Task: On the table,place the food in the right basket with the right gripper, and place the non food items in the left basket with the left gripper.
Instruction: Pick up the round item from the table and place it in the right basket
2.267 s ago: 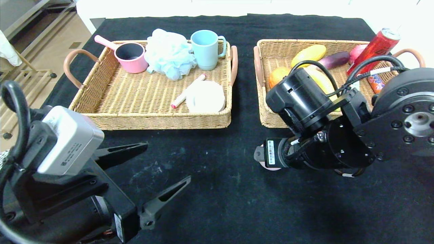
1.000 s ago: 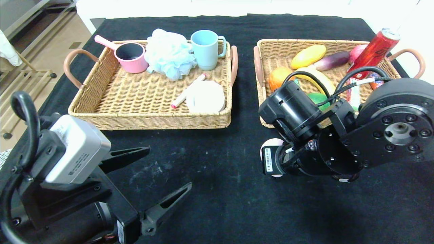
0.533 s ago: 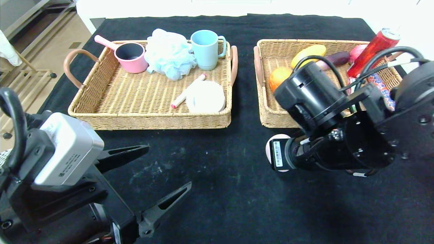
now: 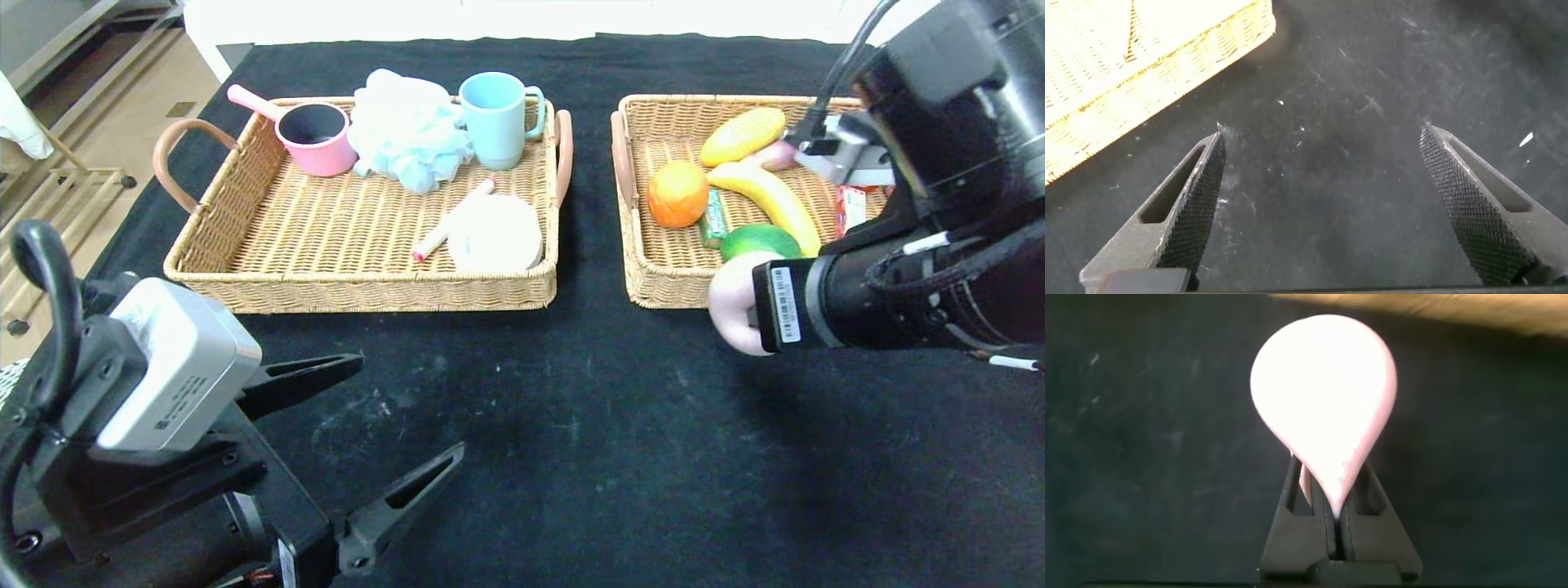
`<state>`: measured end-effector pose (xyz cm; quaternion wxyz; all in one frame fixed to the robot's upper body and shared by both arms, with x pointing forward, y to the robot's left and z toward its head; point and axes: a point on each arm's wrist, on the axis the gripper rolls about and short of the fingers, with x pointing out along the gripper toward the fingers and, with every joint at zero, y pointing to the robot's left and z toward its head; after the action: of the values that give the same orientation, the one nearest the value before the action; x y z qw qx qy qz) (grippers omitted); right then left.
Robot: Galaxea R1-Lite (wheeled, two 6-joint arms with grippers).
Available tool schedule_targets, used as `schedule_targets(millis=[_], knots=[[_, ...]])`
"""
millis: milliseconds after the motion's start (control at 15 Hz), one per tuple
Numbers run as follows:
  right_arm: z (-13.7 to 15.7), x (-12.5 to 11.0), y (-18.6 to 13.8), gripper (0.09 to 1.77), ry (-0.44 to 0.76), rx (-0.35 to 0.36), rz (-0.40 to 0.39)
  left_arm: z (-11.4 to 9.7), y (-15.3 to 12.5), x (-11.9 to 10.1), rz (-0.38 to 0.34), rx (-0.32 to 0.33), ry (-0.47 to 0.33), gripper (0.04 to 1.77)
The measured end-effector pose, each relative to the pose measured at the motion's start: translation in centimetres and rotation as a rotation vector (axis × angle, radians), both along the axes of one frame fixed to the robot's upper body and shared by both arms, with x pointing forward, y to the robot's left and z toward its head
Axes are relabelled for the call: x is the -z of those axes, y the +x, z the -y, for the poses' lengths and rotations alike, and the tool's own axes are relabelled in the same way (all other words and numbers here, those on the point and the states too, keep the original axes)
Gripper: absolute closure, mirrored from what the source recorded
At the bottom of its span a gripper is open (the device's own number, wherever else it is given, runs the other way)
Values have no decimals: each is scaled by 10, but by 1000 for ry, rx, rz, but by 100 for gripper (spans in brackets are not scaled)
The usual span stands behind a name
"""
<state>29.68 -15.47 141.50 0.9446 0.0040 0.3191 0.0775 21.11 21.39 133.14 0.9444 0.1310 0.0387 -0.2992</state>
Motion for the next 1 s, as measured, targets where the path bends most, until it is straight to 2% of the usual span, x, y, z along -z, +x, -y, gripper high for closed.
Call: schedule_targets(millis=[267,467,733,867,1000], knots=[[33,-24,6,171,-13,59,93,0,0,0,0,0,-2,9],[49,-39,24,171,3,112,216,0,0,-1,2,-2,-5,9],[70,-34,54,171,-47,201,243,0,0,-1,0,-3,-4,9],[80,-35,70,171,-49,244,293,0,1,0,-2,-5,-2,9],[87,-32,84,171,-54,281,310,0,1,0,0,-7,-3,9]])
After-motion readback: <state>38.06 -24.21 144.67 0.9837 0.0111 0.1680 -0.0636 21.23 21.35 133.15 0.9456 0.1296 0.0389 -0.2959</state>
